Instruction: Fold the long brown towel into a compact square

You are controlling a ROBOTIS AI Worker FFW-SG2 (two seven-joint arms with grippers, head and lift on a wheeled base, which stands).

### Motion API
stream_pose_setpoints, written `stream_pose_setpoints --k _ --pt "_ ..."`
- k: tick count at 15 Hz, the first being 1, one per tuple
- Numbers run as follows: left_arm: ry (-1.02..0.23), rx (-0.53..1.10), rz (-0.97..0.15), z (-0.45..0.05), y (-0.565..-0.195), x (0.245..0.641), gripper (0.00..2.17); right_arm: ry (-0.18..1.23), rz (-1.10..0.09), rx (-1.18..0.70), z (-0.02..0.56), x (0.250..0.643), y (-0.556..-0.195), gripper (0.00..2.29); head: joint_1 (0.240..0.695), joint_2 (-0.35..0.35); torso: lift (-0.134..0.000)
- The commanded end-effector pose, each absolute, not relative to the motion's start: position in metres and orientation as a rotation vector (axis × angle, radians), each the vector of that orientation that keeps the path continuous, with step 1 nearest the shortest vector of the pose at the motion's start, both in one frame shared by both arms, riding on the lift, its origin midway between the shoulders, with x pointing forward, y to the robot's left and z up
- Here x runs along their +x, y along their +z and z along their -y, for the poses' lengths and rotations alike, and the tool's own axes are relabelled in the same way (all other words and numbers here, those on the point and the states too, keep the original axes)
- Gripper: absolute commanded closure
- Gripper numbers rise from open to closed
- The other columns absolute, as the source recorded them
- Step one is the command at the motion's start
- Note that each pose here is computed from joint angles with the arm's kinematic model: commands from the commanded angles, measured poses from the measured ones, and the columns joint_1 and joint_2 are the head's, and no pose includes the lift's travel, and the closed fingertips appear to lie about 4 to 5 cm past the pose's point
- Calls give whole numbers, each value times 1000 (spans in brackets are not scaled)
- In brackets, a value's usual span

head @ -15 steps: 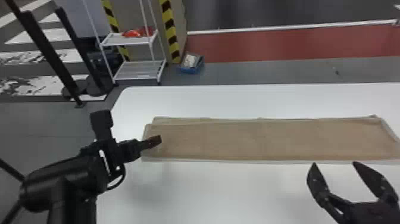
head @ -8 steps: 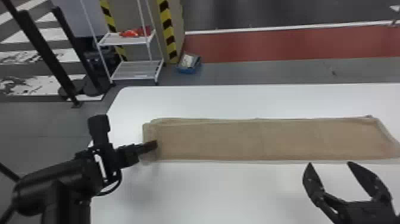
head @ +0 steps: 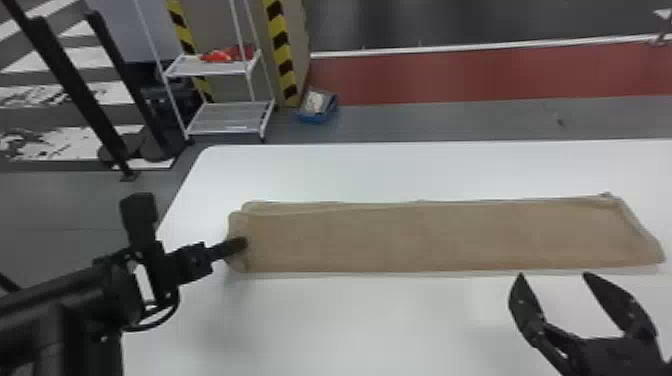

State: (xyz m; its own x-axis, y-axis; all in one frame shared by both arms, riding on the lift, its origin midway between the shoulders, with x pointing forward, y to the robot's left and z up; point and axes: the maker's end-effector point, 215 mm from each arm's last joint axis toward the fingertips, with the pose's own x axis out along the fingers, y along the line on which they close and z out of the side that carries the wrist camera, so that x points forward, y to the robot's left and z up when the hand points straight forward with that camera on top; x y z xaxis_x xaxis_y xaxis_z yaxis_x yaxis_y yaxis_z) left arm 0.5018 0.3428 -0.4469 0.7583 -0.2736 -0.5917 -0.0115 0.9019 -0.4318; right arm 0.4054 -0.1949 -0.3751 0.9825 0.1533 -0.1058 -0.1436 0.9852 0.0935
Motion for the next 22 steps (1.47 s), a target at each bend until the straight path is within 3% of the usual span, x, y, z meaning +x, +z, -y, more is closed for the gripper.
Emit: stream_pose_setpoints --k 1,6,8,10,13,14,16,18,21,22 --pt "-78 -442 -713 -392 -438 486 2145 146 -119 94 195 407 -377 124 695 171 -123" --pt "31 -468 -659 -473 -394 480 2148 140 -126 90 198 408 -378 124 695 291 -123" --pt "17 -519 -676 -454 -374 468 2145 134 -131 87 202 408 -379 124 695 324 -123" --pt "-79 -484 -691 -381 -346 465 2148 134 -140 87 202 408 -381 124 695 320 -123" --pt "-208 -313 -649 -271 -309 487 2148 135 -142 84 202 407 -380 124 695 245 -123" --pt "-243 -257 -643 -230 -300 496 2148 135 -143 85 202 407 -379 124 695 170 -123" --pt "-267 -123 -638 -186 -288 511 2148 135 -142 84 202 405 -379 124 695 85 -123" --pt "-283 -5 -657 -147 -295 509 2148 134 -143 84 203 405 -379 124 695 21 -123" --pt "-304 136 -740 -98 -339 490 2128 134 -142 85 203 407 -379 124 695 -69 -123" --pt "-298 201 -766 -84 -356 484 1997 134 -146 86 203 408 -382 124 695 -88 -123"
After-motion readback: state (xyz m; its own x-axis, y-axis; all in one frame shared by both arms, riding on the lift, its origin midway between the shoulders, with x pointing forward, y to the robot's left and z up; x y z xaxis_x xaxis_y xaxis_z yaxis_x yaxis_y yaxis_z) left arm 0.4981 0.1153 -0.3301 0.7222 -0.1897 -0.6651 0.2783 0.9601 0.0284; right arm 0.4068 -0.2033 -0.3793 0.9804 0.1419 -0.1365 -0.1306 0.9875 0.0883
